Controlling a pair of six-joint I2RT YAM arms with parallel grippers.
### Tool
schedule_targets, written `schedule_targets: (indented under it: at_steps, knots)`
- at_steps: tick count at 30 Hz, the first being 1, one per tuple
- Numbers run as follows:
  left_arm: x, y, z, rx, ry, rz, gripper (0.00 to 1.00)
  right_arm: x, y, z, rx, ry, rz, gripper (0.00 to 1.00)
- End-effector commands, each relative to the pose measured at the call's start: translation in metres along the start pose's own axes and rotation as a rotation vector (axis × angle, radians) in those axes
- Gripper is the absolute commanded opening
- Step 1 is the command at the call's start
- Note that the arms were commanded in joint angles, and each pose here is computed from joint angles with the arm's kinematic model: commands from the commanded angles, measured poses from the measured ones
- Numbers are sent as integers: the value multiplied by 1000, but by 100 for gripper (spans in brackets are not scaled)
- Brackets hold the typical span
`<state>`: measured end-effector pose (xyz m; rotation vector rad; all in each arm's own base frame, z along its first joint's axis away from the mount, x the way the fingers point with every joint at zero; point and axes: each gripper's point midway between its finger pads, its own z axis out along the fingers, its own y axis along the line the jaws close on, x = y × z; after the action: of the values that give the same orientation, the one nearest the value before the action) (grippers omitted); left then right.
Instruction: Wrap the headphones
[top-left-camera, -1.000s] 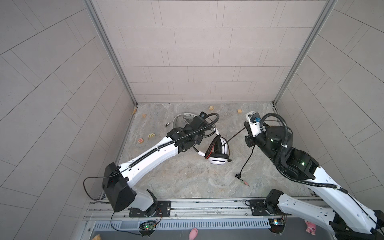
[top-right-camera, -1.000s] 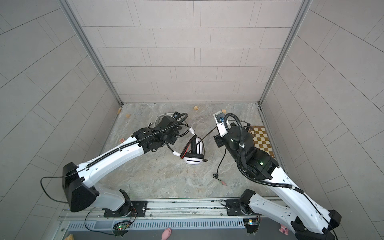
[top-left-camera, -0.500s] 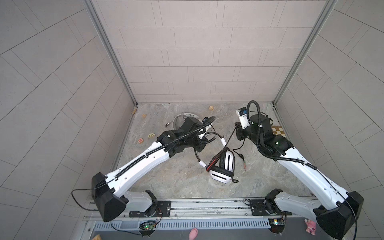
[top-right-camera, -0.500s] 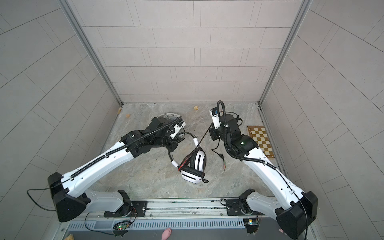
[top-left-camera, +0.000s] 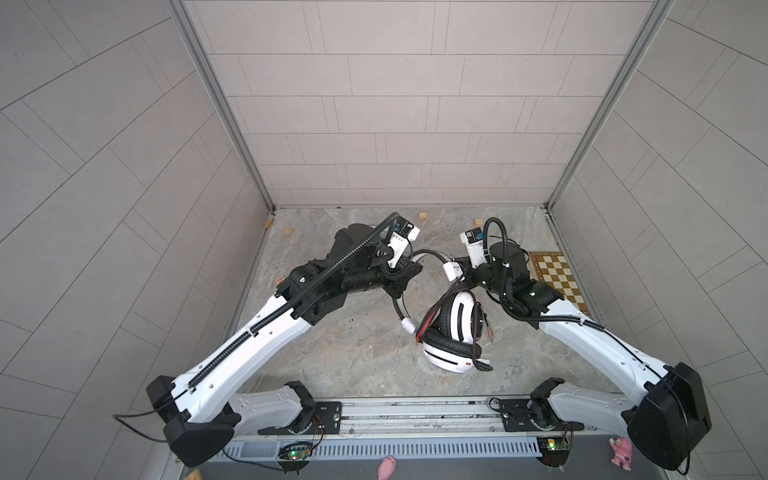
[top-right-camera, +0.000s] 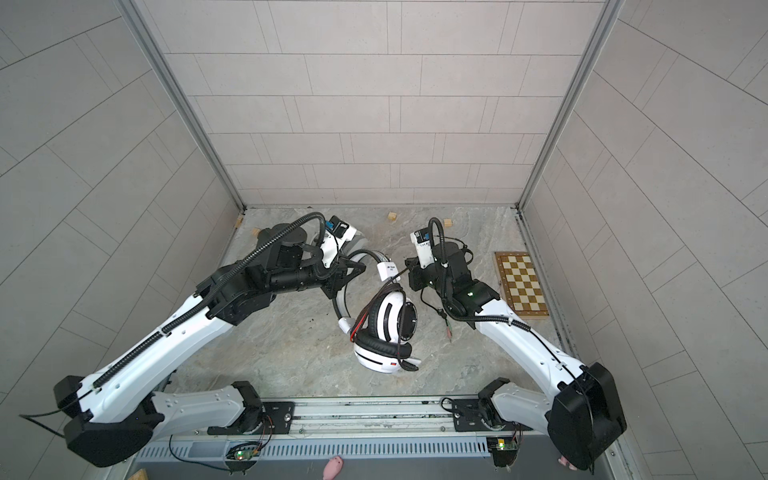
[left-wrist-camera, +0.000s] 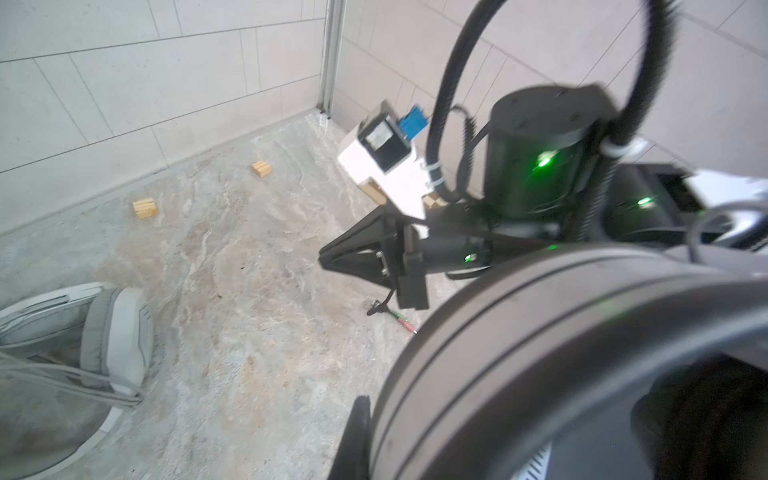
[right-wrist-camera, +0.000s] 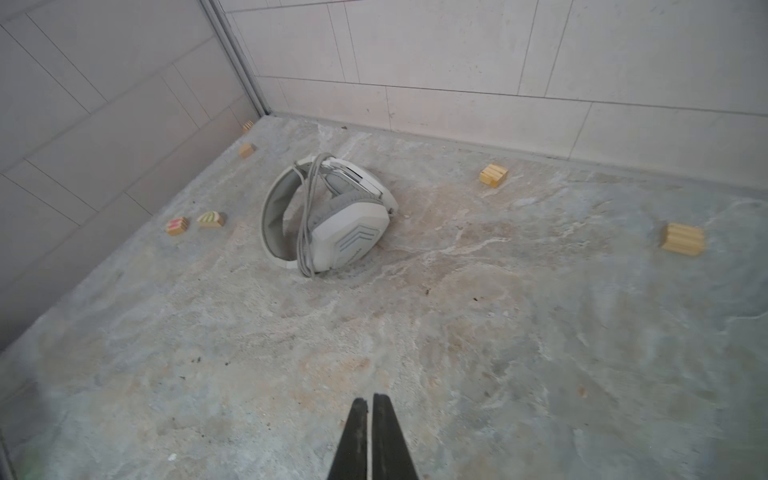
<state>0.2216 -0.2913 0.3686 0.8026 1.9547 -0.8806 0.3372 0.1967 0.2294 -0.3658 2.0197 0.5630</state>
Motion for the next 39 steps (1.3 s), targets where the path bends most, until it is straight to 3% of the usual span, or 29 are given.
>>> schedule_targets:
  at_steps: [1,15,20,28,35,39]
  knots:
    - [-46,-37,-20,157,-128,-31,0,-11,13,11,-103,-70,84,8]
    - [-91,-29,-50,108,-259,-134,0,33,10,51,-161,-38,192,7]
    - [-115,1,-62,33,-360,-266,0,53,10,54,-160,-10,202,6]
    - [-120,112,-79,-370,-499,-559,0,91,28,32,-115,71,116,1]
    - [-96,191,-95,-753,-564,-659,0,113,55,-6,-95,123,-26,0]
    - [-87,219,-97,-883,-578,-685,0,114,72,-30,-115,131,-82,0]
